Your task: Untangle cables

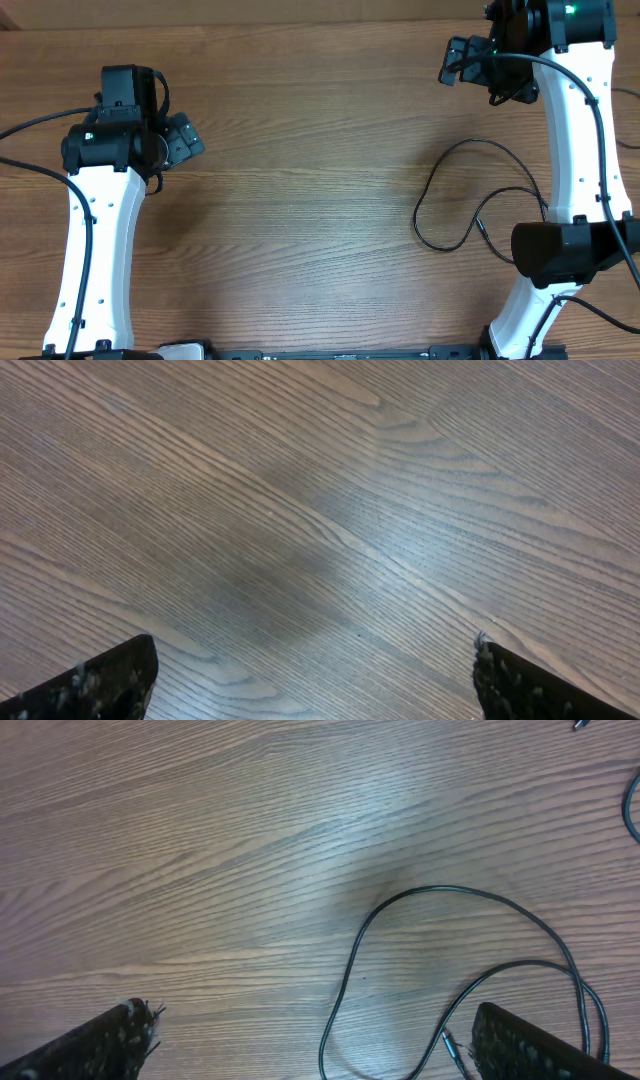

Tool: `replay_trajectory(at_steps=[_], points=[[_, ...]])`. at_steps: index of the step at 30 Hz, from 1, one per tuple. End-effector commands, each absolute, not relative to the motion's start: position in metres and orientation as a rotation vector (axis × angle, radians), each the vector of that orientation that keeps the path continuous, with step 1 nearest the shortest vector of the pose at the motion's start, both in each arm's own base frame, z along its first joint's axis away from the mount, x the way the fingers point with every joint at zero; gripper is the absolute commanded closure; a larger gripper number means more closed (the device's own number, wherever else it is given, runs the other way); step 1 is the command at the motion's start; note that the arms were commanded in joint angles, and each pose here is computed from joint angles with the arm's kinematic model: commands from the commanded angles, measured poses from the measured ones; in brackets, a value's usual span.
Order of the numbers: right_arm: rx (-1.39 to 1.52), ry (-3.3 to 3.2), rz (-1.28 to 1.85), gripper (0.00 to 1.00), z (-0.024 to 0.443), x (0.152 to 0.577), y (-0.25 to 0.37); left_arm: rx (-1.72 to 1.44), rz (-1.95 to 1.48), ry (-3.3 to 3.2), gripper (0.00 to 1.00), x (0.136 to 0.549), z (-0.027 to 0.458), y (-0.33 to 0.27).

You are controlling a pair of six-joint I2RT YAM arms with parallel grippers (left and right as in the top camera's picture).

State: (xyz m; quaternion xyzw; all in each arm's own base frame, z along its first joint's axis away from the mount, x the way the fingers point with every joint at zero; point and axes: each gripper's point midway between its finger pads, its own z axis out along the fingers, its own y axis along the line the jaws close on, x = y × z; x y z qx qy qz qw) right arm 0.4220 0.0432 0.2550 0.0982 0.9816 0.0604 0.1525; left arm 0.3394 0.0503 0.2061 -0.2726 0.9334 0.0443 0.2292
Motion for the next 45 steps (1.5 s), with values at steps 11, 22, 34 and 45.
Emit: replay_trajectory(at_steps=[11,22,34,45], points=[[0.267,2.781,0.183,0.00,0.267,0.421,0.044,-0.705,0.056,2.314,0.00,0.341,0.244,0.047],[0.267,2.781,0.183,0.00,0.267,0.421,0.044,-0.246,-0.162,1.678,0.00,0.325,0.293,-0.004],[0.267,2.781,0.183,0.00,0.267,0.421,0.044,-0.190,-0.197,1.347,0.00,0.256,0.266,-0.002],[0.267,2.781,0.183,0.00,0.267,0.421,0.044,-0.205,-0.152,1.468,0.00,0.245,0.197,0.003]])
